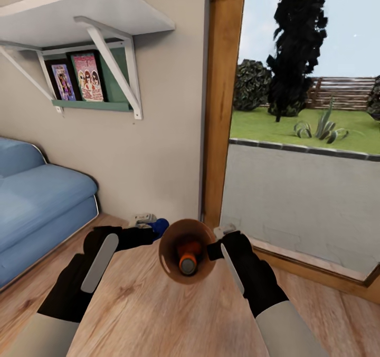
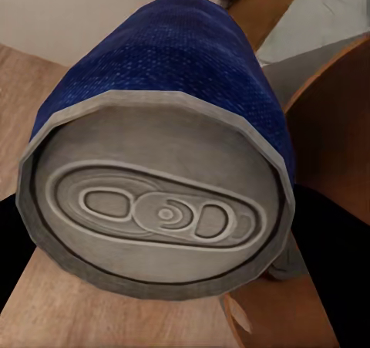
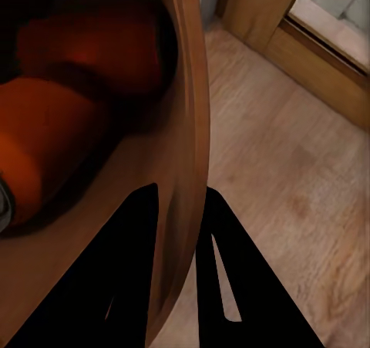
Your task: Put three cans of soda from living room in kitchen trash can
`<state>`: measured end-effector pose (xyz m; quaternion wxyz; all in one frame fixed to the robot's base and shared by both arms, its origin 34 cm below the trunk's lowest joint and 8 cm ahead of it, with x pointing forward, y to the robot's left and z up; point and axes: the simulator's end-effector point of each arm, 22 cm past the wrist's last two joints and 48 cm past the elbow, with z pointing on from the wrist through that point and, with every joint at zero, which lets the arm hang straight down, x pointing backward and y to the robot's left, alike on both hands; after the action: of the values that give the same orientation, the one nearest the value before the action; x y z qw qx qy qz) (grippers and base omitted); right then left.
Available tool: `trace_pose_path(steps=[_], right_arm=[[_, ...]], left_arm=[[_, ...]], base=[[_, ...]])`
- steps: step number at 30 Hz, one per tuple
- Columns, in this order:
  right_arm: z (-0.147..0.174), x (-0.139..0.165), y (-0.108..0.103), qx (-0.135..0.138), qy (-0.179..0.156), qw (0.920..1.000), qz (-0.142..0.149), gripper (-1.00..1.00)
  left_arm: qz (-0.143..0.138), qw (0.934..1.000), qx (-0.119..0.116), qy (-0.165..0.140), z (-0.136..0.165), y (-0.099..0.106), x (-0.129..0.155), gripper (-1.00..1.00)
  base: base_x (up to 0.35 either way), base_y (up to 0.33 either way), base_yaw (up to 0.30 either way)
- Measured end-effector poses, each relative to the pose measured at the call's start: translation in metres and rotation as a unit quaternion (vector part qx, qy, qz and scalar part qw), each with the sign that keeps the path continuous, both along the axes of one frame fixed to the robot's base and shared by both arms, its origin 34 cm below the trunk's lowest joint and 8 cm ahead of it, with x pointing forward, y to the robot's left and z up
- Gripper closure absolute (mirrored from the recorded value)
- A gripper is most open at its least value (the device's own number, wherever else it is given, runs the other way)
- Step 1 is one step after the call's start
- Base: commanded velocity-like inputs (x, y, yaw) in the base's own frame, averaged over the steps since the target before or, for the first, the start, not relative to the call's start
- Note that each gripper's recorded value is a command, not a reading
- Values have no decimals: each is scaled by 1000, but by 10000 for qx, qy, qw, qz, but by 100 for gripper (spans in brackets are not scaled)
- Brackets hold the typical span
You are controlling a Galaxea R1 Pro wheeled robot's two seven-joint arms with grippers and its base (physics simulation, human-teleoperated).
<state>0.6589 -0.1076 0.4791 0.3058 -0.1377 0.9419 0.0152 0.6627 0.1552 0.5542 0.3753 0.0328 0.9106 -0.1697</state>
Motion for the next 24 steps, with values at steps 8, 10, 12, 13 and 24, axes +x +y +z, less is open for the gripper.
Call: trace_pose_path(steps=[8,10,12,13,24], right_arm=[[14,-1,-2,-50,-105,9999,-10,100],[19,-1,-2,-57,-148,9999,-10,100],[25,-1,-2,-69,-196,9998,-10,100],[27,-1,-2,-74,-215,9997,-9,100],[34,-5,0,-29,-220,9998,1,100]], left_arm=[[-9,9999,123,-74,6,1,-11,100],[-5,9998,146,-119,10,2,-13,100],[-2,9997,163,-180,16,2,-14,100],[-4,9997,161,-206,19,2,-14,100],[48,9989,128,-449,42,9,-21,100]], base=[[0,0,0],[0,0,0],[0,0,0],[0,0,0],[0,0,0]])
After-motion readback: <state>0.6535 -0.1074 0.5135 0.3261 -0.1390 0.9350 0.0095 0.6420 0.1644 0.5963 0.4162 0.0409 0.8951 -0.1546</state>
